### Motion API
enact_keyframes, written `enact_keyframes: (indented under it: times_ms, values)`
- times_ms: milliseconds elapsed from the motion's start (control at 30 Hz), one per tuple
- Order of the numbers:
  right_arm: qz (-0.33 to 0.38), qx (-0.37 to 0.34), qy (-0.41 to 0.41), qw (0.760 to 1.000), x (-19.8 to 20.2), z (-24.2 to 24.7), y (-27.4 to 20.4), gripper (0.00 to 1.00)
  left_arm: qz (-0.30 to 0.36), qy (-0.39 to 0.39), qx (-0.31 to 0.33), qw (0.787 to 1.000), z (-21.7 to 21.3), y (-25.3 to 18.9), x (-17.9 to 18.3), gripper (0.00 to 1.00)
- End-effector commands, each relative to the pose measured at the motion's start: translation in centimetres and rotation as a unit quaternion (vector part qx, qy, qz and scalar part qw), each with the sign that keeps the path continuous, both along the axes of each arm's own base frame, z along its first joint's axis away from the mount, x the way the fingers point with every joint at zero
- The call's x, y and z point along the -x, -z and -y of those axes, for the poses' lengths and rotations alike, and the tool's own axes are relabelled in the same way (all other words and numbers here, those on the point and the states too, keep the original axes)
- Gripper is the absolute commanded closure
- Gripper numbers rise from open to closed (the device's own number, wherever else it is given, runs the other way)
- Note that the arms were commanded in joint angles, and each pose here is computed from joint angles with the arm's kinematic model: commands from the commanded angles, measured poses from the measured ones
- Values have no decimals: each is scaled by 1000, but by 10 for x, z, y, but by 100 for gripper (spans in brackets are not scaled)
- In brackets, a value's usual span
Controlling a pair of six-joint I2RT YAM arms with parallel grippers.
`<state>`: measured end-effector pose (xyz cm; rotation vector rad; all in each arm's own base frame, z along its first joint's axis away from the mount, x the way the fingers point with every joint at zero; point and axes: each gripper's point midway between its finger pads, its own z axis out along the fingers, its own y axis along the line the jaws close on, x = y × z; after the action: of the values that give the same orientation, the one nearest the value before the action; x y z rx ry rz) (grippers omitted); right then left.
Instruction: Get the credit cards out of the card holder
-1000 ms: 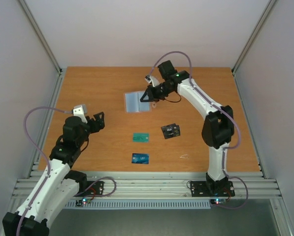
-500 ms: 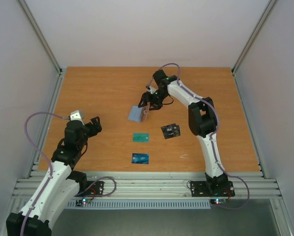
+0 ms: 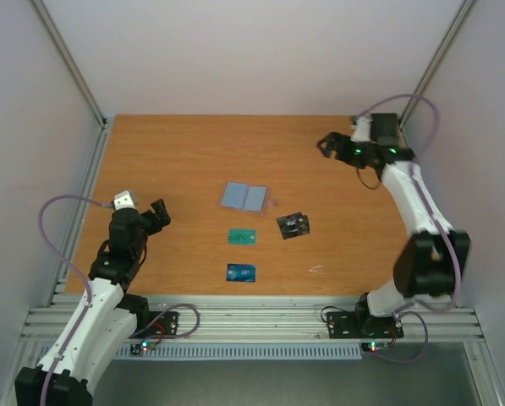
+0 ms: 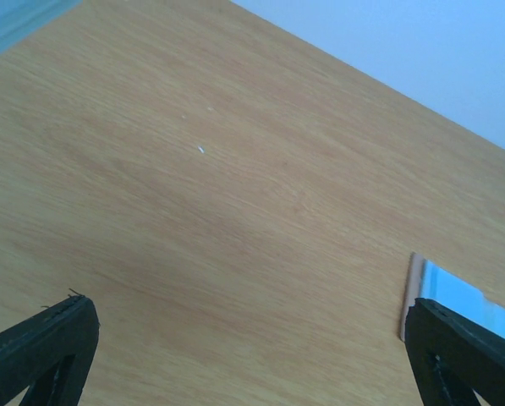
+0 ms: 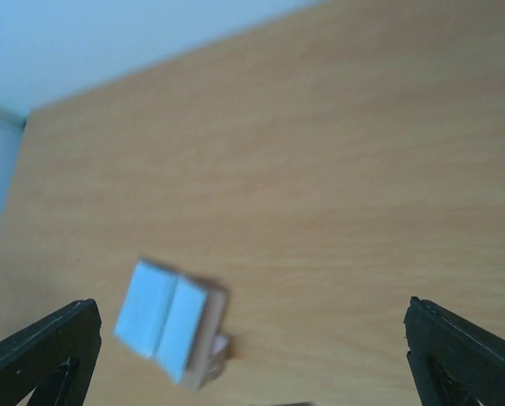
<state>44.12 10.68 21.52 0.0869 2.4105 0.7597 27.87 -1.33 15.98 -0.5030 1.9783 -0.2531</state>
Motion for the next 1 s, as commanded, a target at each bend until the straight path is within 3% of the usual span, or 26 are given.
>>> enact_keyframes:
  times_ms: [0,133,333,400,467,533,667,833,933,967]
  values:
    - [184,95,85,975,5,72,-44,1,64,-25,-55,996,-19,-20,-13,1]
    - [227,198,168,939,31,119,-28,1,100,-21,-77,992,-26,-32,-22,1]
    - [290,204,204,913,65,134,17,1,111,1,-144,983,-32,-18,-30,1]
    - [362,203,208,886,71,133,17,2,109,1,-165,980,-35,-10,-30,1]
    - [383,206,217,874,77,135,32,1,104,-4,-189,976,-40,-1,-30,1]
    - [374,201,234,875,80,139,48,2,88,-37,-202,975,-52,6,-28,1]
    - [345,213,220,887,82,138,74,2,93,-111,-166,975,-71,12,-26,1]
    - [348,208,210,890,72,134,98,1,120,-68,-155,978,-55,8,-46,1]
    - [368,203,209,883,66,133,97,2,112,-58,-181,975,-55,11,-62,1]
    - [349,205,203,891,65,133,103,2,108,-55,-186,975,-54,12,-68,1]
